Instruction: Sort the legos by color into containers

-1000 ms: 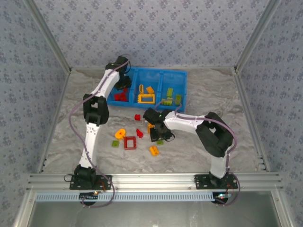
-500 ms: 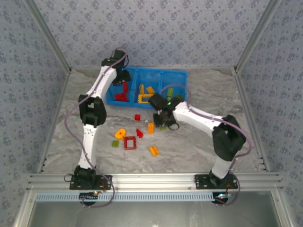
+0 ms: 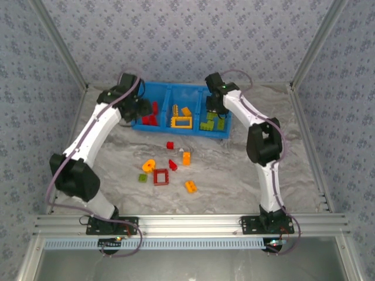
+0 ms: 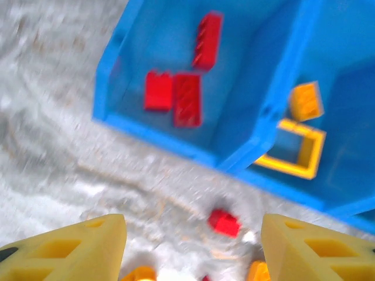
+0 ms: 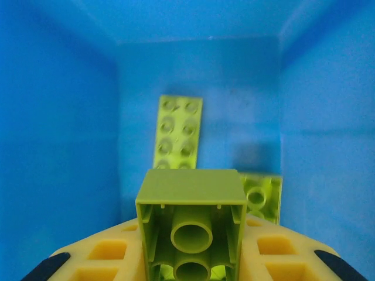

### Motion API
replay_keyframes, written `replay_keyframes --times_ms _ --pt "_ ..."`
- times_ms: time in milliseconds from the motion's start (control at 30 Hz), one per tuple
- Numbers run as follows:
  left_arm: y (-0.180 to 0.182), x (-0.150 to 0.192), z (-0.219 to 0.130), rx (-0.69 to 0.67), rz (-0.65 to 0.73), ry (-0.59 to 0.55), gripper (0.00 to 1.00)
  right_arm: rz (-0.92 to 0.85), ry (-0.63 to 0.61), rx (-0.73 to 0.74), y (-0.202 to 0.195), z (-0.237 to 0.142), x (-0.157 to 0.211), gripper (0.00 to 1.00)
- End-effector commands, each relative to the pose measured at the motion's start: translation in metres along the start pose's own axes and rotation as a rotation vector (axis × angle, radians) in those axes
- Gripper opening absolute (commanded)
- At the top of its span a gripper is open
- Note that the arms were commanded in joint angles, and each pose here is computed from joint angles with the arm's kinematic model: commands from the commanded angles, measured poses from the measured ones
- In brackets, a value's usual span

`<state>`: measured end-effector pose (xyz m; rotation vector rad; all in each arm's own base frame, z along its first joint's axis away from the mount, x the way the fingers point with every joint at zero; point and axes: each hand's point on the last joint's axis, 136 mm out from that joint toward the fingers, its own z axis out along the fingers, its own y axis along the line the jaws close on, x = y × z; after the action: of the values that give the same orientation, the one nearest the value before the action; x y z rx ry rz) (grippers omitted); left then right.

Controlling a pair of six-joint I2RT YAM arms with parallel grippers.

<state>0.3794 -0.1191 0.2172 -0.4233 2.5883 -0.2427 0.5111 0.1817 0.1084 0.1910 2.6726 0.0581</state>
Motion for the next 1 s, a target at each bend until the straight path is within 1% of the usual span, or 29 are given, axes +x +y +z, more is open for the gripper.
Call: replay_keyframes --times_ms 0,67,200,367,533,600,667,700,800,833,967 --pt "0.016 0.034 -0.006 0.03 -0.035 0.039 0.63 -0.02 0.001 0.115 -0.021 0.012 -0.013 0.31" --pt "0.028 0.053 -0.01 0.028 -0.046 0.065 0.63 -0.015 -0.004 0.142 -0.027 0.022 -0.02 0.31" --pt "0.035 0.09 -0.012 0.09 -0.038 0.129 0.64 0.024 0.004 0.156 -0.037 0.044 -0.029 0.33" --pt "0.055 0.132 0.001 0.051 -0.046 0.221 0.65 0.016 0.024 0.159 -0.037 0.06 -0.026 0.37" --pt "0.064 0.155 0.022 0.017 -0.092 0.294 0.66 0.016 0.047 0.174 -0.04 0.065 -0.019 0.5" --pt "0.066 0.161 0.029 0.002 -0.082 0.326 0.68 0.011 0.035 0.162 -0.036 0.059 -0.023 0.55" --pt "0.065 0.162 0.033 -0.01 -0.004 0.33 0.72 0.004 0.009 0.141 -0.03 0.048 -0.031 0.6" --pt "0.065 0.162 0.035 -0.012 0.057 0.332 0.73 0.005 -0.014 0.126 -0.027 0.038 -0.037 0.61" --pt "0.062 0.168 0.042 -0.017 0.216 0.351 0.73 0.017 -0.086 0.08 -0.017 0.004 -0.056 0.64" --pt "0.062 0.169 0.046 -0.029 0.256 0.361 0.74 0.027 -0.114 0.064 -0.015 -0.012 -0.063 0.64" --pt "0.06 0.17 0.061 -0.06 0.334 0.382 0.74 0.054 -0.193 0.023 -0.012 -0.07 -0.076 0.65"
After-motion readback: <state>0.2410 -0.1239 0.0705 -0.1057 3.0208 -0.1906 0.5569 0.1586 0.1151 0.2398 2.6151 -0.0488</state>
